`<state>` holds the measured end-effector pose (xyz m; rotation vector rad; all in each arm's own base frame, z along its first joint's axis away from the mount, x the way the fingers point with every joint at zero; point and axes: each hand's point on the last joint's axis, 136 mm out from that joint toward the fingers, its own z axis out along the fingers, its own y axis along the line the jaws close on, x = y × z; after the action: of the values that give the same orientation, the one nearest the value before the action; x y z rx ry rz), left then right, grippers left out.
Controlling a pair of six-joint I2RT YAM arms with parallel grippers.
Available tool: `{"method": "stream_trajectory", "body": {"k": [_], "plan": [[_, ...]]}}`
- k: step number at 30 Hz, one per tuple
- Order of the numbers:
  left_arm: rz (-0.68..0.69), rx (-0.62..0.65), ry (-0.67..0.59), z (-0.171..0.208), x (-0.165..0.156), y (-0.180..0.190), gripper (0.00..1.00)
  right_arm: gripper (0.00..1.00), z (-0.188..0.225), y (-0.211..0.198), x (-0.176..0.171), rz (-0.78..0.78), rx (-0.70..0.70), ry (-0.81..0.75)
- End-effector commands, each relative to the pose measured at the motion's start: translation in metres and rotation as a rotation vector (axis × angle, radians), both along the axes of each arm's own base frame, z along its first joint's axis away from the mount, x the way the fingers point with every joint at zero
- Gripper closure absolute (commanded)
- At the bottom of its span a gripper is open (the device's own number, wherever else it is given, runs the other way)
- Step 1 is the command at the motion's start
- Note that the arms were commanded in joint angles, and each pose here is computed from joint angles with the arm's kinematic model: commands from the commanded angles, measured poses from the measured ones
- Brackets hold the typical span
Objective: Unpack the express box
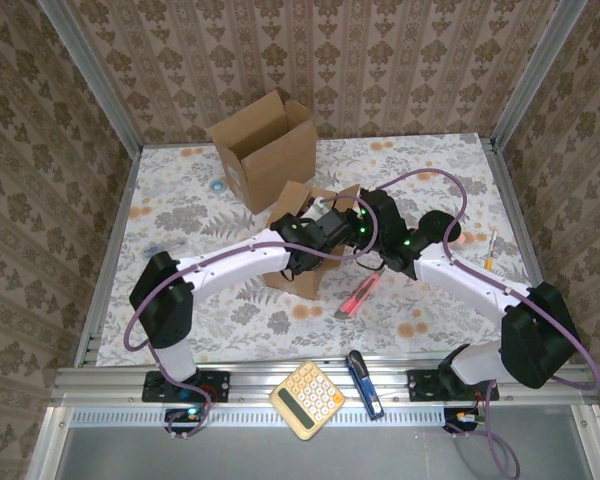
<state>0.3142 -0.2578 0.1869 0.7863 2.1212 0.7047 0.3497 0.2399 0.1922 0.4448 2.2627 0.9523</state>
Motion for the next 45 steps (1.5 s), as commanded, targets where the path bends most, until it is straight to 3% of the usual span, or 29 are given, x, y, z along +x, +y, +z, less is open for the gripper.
{"method": "stream_trajectory", "body": {"k": [1, 8, 21, 36, 45], "plan": [[0.027, 0.079, -0.013, 0.014, 0.002, 0.018, 1.00, 1.00, -0.014, -0.020, -0.006, -0.042, -0.089, 0.021], [0.025, -0.002, 0.027, 0.020, -0.004, 0.025, 1.00, 1.00, -0.022, -0.031, -0.007, -0.066, -0.136, 0.037], [0.006, -0.350, 0.135, 0.032, -0.021, 0.053, 1.00, 1.00, -0.044, -0.058, -0.012, -0.124, -0.204, 0.082], [0.030, -0.527, 0.175, 0.033, -0.031, 0.078, 1.00, 1.00, -0.062, -0.073, -0.015, -0.153, -0.250, 0.122], [0.008, -0.610, 0.197, 0.034, -0.035, 0.073, 1.00, 1.00, -0.063, -0.072, -0.014, -0.149, -0.246, 0.126]]}}
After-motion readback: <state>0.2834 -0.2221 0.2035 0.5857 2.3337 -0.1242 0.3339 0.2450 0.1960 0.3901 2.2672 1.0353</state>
